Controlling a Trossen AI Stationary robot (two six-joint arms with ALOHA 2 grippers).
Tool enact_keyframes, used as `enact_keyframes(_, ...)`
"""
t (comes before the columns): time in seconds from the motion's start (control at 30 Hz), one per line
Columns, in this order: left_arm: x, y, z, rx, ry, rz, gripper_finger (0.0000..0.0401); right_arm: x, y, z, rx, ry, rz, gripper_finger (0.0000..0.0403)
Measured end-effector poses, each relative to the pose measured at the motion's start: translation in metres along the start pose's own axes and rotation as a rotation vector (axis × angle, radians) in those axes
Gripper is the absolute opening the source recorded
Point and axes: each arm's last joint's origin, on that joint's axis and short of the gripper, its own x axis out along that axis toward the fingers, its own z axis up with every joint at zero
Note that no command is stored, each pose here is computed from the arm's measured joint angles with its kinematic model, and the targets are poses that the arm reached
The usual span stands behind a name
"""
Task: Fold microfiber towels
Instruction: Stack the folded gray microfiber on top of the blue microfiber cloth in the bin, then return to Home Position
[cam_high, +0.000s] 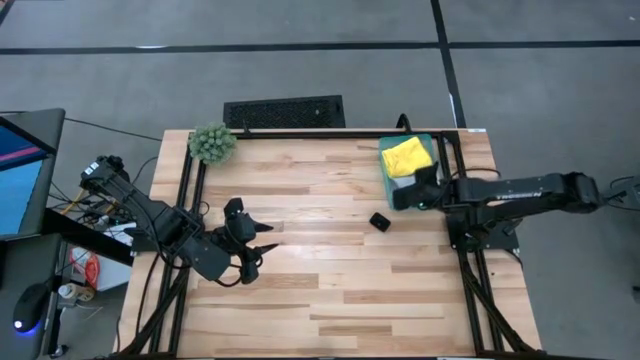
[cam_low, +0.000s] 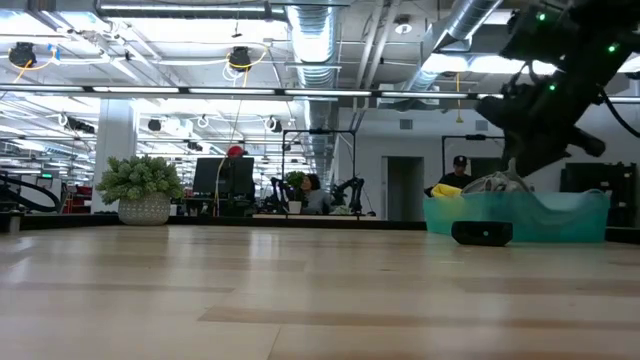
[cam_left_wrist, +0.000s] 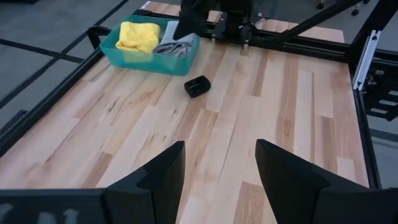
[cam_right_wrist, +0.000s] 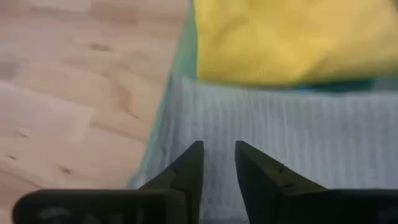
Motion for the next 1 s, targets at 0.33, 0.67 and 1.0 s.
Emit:
enact_keyframes(0.33,-0.002,-0.002,-0.001,0.008,0.002,-0.011,0.019,0.024,0.018,-0.016,-0.022,0.096,-0.014,0.0086)
enact_keyframes(0.67,-0.002,0.0,-0.001,0.02,-0.03,0.042,0.019,0.034,0.015,-0.013,-0.072,0.13,-0.099,0.0081)
enact_keyframes(1.0,-0.035,0.015,0.005,0.13,-0.146,0.084,0.019,-0.057,0.012,0.007,-0.248,-0.073,0.315,0.0081)
